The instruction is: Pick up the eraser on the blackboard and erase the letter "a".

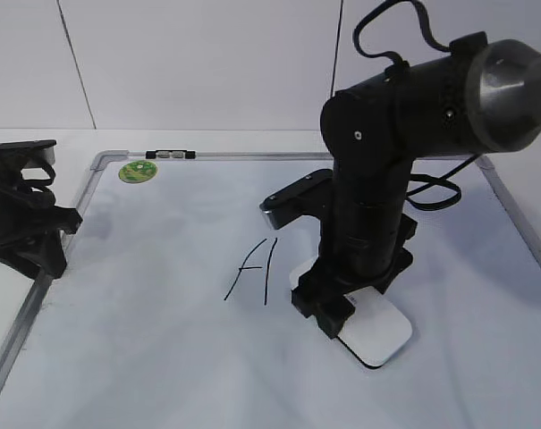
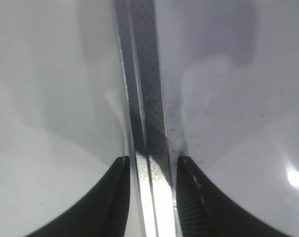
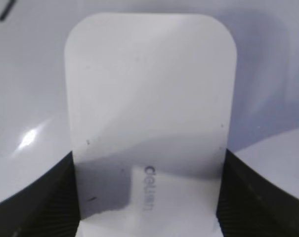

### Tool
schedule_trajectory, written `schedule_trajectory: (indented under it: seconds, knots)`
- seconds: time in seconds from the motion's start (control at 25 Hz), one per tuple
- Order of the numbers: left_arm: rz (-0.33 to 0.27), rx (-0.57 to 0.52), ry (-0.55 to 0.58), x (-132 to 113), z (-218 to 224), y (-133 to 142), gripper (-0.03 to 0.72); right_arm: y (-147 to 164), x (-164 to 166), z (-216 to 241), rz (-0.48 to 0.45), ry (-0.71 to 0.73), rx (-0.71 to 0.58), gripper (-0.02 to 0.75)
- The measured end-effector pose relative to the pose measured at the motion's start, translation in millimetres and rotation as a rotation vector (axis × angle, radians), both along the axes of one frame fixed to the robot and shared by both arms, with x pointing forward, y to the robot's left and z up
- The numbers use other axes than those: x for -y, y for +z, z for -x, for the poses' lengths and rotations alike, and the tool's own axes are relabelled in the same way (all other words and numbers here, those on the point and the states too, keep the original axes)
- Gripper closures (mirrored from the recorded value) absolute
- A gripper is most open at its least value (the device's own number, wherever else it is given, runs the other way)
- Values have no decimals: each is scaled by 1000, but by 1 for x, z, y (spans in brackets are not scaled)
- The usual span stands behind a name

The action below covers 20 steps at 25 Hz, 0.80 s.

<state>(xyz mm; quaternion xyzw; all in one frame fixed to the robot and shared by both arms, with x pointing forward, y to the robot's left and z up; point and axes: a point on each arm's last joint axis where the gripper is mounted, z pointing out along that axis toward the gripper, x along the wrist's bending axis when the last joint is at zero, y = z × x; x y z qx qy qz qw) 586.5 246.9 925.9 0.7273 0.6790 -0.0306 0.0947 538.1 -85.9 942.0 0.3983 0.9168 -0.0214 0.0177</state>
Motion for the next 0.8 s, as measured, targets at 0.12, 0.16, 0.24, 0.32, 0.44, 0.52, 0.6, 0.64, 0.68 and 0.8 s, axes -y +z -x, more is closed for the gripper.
schedule_trajectory:
  seconds: [0.12,0.16,0.24,0.32,0.44,0.52,0.6,0.64,0.68,0.8]
  knots:
    - [0,-2,0,0,0,0,449,0,-2,2,-2,7,-1,183]
    - [0,-2,0,0,0,0,449,0,-2,2,-2,7,-1,183]
    - [0,-2,0,0,0,0,449,0,-2,2,6,2,3,183]
    - [0,-2,0,0,0,0,448,-1,1,-1,23,-11,16,183]
    - [0,-2,0,0,0,0,448,-1,7,-4,31,-46,17,183]
    - [0,-2,0,0,0,0,448,-1,13,-8,21,-87,7,183]
    - [0,-2,0,0,0,0,448,-1,21,-13,19,-123,1,183]
    - [0,-2,0,0,0,0,448,-1,26,-16,20,-142,-1,183]
    - [0,-2,0,0,0,0,448,-1,32,-19,22,-159,-3,183]
    - [0,-2,0,0,0,0,448,-1,41,-23,28,-189,-8,183]
